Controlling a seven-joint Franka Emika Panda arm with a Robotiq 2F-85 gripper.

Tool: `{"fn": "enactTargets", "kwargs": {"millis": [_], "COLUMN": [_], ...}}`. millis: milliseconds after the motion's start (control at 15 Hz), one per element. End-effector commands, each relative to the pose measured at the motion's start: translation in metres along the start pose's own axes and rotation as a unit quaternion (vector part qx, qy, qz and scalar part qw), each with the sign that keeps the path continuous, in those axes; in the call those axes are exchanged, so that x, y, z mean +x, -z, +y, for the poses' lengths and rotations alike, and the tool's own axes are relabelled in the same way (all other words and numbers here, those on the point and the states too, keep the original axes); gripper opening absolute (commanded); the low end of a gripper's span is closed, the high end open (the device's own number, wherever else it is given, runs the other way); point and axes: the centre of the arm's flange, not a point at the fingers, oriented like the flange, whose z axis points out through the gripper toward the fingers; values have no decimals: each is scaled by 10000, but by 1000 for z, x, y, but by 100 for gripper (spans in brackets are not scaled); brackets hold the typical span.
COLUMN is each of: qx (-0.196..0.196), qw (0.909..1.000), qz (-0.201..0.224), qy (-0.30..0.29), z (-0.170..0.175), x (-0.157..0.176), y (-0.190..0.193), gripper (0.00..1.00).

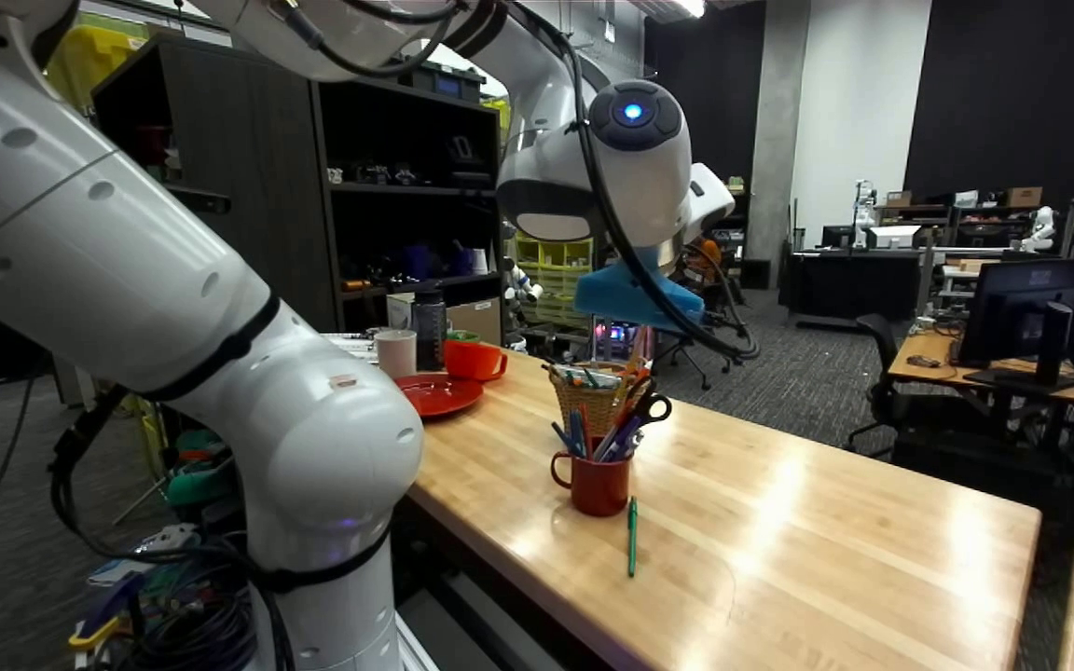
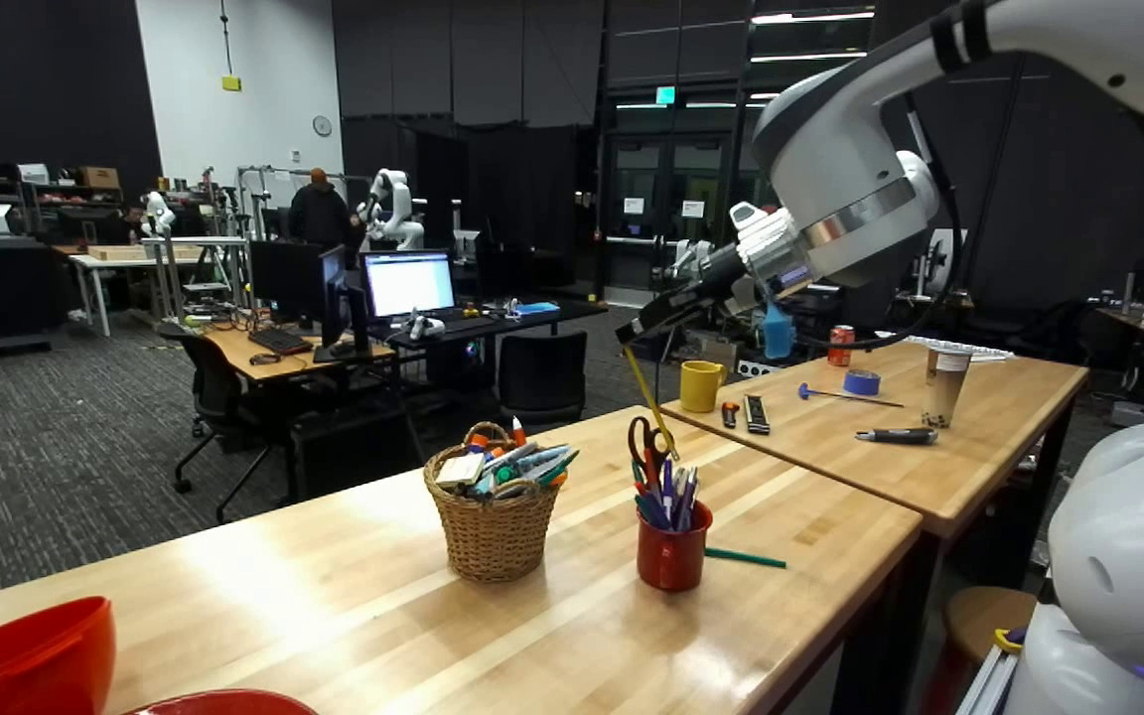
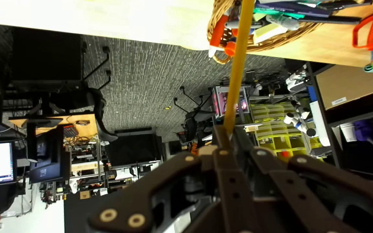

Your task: Remove the green pen from the red mug then put the yellow pencil in the mug.

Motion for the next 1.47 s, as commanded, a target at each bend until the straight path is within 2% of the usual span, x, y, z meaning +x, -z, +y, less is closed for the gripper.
{"fn": "enactTargets", "kwargs": {"millis": [0, 800, 1400], "qx": [240, 768, 1391], "qw": [9995, 9954, 9882], "qz": [88, 56, 26], "qy": [-164, -571, -648], "z": [2, 19, 33], "x": [-15, -42, -66], "y": [-1, -21, -46], "gripper": [2, 2, 2]}}
